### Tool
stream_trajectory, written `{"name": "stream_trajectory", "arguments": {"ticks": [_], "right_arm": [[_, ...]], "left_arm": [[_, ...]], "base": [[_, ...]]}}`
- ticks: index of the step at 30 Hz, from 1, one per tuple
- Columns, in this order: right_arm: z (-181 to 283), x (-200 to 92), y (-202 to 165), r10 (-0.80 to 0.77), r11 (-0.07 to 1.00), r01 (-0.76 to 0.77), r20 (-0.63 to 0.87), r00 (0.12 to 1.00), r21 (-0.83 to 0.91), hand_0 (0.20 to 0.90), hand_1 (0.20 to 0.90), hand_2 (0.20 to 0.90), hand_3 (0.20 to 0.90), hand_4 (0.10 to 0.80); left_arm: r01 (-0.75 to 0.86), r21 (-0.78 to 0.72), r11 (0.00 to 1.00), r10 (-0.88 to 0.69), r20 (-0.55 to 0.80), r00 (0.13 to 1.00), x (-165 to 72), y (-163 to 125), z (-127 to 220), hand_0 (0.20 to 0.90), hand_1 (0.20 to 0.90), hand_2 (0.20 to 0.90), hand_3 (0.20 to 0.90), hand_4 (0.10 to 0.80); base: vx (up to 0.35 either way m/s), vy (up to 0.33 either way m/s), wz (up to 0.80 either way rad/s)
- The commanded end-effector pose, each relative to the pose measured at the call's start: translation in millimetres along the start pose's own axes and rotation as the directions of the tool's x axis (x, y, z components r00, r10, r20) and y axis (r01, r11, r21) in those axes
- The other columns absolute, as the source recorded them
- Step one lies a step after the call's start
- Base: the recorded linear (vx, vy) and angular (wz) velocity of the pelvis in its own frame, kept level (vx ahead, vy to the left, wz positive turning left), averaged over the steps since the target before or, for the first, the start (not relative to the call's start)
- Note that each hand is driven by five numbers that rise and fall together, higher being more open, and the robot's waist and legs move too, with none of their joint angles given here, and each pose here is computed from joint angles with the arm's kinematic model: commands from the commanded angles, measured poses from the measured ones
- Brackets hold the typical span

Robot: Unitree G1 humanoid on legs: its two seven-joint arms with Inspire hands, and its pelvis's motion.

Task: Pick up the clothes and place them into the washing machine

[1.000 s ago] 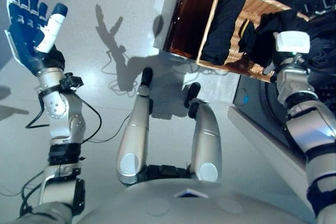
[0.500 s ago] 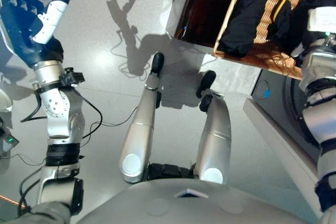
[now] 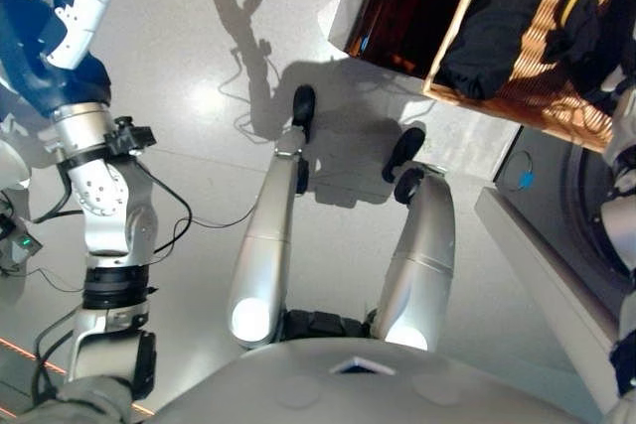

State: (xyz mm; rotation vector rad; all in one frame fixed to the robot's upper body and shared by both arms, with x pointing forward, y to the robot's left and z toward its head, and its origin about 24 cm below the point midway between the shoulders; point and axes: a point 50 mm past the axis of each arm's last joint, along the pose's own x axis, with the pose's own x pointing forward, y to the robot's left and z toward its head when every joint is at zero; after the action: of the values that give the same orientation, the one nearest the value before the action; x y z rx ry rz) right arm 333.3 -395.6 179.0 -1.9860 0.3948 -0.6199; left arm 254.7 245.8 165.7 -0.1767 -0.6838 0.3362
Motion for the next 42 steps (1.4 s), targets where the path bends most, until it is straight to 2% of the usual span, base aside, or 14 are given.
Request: {"name": "stream_trajectory", "arguments": {"ticks": [1, 7, 20, 23, 26, 27, 29, 31, 32, 35, 37, 38, 40, 42], "right_arm": [[-16, -12, 27, 0.104, 0.989, -0.106, -0.027, 0.994, -0.105, 0.200, 0.200, 0.200, 0.200, 0.300], [-5, -19, 39, 0.134, 0.990, -0.134, -0.001, 0.991, -0.047, 0.200, 0.200, 0.200, 0.200, 0.300], [44, -56, 83, 0.245, 0.938, -0.251, 0.055, 0.968, 0.238, 0.200, 0.200, 0.200, 0.200, 0.300], [73, -63, 82, 0.267, 0.806, -0.245, 0.038, 0.963, 0.539, 0.200, 0.200, 0.200, 0.200, 0.300], [69, -71, 93, 0.322, 0.728, -0.235, -0.019, 0.946, 0.644, 0.200, 0.200, 0.200, 0.200, 0.300], [67, -73, 96, 0.365, 0.617, -0.179, -0.076, 0.928, 0.766, 0.200, 0.200, 0.200, 0.200, 0.300], [65, -81, 105, 0.405, 0.516, -0.112, -0.127, 0.906, 0.849, 0.200, 0.200, 0.200, 0.200, 0.300], [65, -82, 105, 0.406, 0.515, -0.112, -0.128, 0.905, 0.850, 0.200, 0.200, 0.200, 0.200, 0.300], [69, -101, 124, 0.474, 0.499, -0.170, -0.103, 0.875, 0.850, 0.200, 0.200, 0.200, 0.200, 0.300], [66, -104, 125, 0.491, 0.336, 0.017, -0.190, 0.850, 0.942, 0.200, 0.200, 0.200, 0.200, 0.300], [66, -115, 135, 0.528, 0.297, 0.046, -0.204, 0.825, 0.954, 0.200, 0.200, 0.200, 0.200, 0.300], [66, -124, 142, 0.587, 0.190, 0.138, -0.225, 0.778, 0.972, 0.200, 0.200, 0.200, 0.200, 0.300], [64, -133, 149, 0.640, 0.082, 0.247, -0.241, 0.730, 0.965, 0.200, 0.200, 0.200, 0.200, 0.300], [62, -140, 155, 0.667, 0.058, 0.288, -0.252, 0.701, 0.956, 0.200, 0.200, 0.200, 0.200, 0.300]], "left_arm": [[-0.066, -0.076, 0.995, 0.081, 0.212, 0.974, 2, 12, 34, 0.900, 0.900, 0.900, 0.900, 0.800], [-0.038, -0.071, 0.997, 0.053, 0.218, 0.974, 8, 8, 33, 0.900, 0.900, 0.900, 0.900, 0.800], [-0.053, -0.090, 0.995, 0.067, 0.156, 0.986, 22, 12, 15, 0.900, 0.900, 0.900, 0.900, 0.800], [-0.075, -0.071, 0.995, 0.083, 0.113, 0.990, 23, 15, 6, 0.900, 0.900, 0.900, 0.900, 0.800], [-0.027, -0.045, 0.999, 0.032, 0.108, 0.994, 25, 12, 4, 0.900, 0.900, 0.900, 0.900, 0.800], [-0.015, -0.063, 0.998, 0.020, 0.091, 0.996, 22, 9, 1, 0.900, 0.900, 0.900, 0.900, 0.800], [-0.020, -0.087, 0.996, 0.025, 0.063, 0.998, 17, 8, -7, 0.900, 0.900, 0.900, 0.900, 0.800], [-0.018, -0.087, 0.996, 0.023, 0.062, 0.998, 17, 8, -7, 0.900, 0.900, 0.900, 0.900, 0.800], [-0.020, -0.081, 0.997, 0.024, 0.046, 0.999, 14, 5, -10, 0.900, 0.900, 0.900, 0.900, 0.800], [0.013, -0.101, 0.995, -0.013, -0.005, 1.000, -2, 4, -19, 0.900, 0.900, 0.900, 0.900, 0.800], [0.004, -0.098, 0.995, -0.007, -0.026, 1.000, -7, 6, -22, 0.900, 0.900, 0.900, 0.900, 0.800], [0.004, -0.086, 0.996, -0.008, -0.045, 0.999, -8, 7, -25, 0.900, 0.900, 0.900, 0.900, 0.800], [-0.006, -0.077, 0.997, 0.001, -0.060, 0.998, -10, 10, -28, 0.900, 0.900, 0.900, 0.900, 0.800], [-0.006, -0.074, 0.997, 0.001, -0.068, 0.998, -12, 11, -29, 0.900, 0.900, 0.900, 0.900, 0.800]], "base": [[0.006, -0.066, 0.08], [0.009, -0.060, 0.15], [0.048, -0.018, 0.10], [0.060, 0.041, 0.04], [0.045, 0.061, 0.05], [0.055, 0.050, 0.12], [0.099, -0.004, 0.49], [0.085, -0.059, 0.17], [0.005, -0.100, -0.06], [0.025, -0.073, 0.02], [0.112, -0.119, -0.18], [0.069, -0.130, -0.16], [0.058, -0.159, 0.00], [-0.001, -0.119, 0.09]]}}
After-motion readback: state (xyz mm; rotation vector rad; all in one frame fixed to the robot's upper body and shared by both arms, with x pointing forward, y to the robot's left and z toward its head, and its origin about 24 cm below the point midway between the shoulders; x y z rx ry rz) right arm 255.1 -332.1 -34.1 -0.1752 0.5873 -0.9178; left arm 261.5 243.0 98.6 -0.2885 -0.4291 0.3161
